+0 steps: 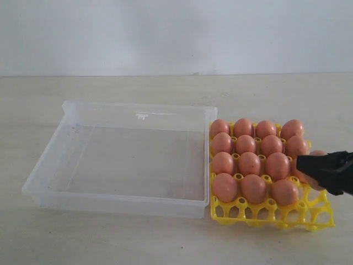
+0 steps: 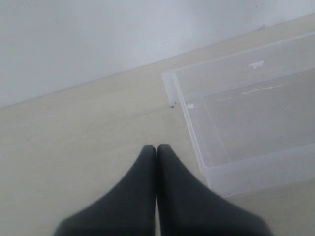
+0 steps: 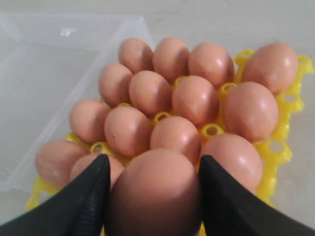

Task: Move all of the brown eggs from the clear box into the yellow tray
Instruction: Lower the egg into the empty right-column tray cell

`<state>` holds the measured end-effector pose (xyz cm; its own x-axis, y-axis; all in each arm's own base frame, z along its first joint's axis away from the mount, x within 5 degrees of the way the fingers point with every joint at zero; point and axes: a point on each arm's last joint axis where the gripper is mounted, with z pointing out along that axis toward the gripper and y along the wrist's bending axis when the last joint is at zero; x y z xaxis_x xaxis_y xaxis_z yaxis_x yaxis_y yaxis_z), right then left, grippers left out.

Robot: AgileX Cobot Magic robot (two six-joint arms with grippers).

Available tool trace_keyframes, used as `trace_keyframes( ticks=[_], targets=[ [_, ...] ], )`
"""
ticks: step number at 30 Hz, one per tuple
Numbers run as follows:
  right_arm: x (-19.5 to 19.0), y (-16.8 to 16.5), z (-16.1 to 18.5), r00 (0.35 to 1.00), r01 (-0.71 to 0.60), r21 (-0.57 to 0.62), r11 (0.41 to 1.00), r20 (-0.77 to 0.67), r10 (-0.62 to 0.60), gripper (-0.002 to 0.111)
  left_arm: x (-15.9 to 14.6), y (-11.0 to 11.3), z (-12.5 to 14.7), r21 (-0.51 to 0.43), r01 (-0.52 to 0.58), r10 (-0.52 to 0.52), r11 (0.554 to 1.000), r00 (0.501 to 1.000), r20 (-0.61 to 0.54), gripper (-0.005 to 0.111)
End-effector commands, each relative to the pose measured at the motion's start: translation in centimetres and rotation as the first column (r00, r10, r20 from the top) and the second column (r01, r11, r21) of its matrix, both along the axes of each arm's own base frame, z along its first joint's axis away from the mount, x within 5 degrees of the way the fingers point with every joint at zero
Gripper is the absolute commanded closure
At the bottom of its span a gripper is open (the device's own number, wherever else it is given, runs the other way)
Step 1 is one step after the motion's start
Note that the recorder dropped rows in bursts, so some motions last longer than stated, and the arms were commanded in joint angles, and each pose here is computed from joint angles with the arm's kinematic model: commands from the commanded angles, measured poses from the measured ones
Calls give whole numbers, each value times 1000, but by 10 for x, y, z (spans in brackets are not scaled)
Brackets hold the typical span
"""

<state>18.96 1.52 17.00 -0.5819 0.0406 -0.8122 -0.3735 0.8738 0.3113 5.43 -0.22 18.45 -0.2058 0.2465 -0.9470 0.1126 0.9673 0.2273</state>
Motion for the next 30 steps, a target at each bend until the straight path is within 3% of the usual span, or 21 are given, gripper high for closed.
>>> trace_keyframes(
  ticks=[1, 10, 20, 26, 30],
  targets=[
    [-7, -2, -6, 999, 42, -38, 998, 1, -42, 109, 0, 0, 1, -8, 0, 0, 1000, 1000, 10, 111],
    [0, -10, -13, 992, 123, -48, 991, -4, -123, 109, 0, 0, 1, -8, 0, 0, 1000, 1000, 10, 111],
    [10, -9, -41, 988, 84, -15, 996, -129, -85, 109, 0, 0, 1, -8, 0, 0, 1000, 1000, 10, 111],
    [13, -7, -43, 990, 92, 51, 994, -114, -86, 109, 0, 0, 1, -8, 0, 0, 1000, 1000, 10, 111],
    [14, -7, -43, 993, 75, 25, 997, -95, -72, 109, 0, 0, 1, -8, 0, 0, 1000, 1000, 10, 111]
  ],
)
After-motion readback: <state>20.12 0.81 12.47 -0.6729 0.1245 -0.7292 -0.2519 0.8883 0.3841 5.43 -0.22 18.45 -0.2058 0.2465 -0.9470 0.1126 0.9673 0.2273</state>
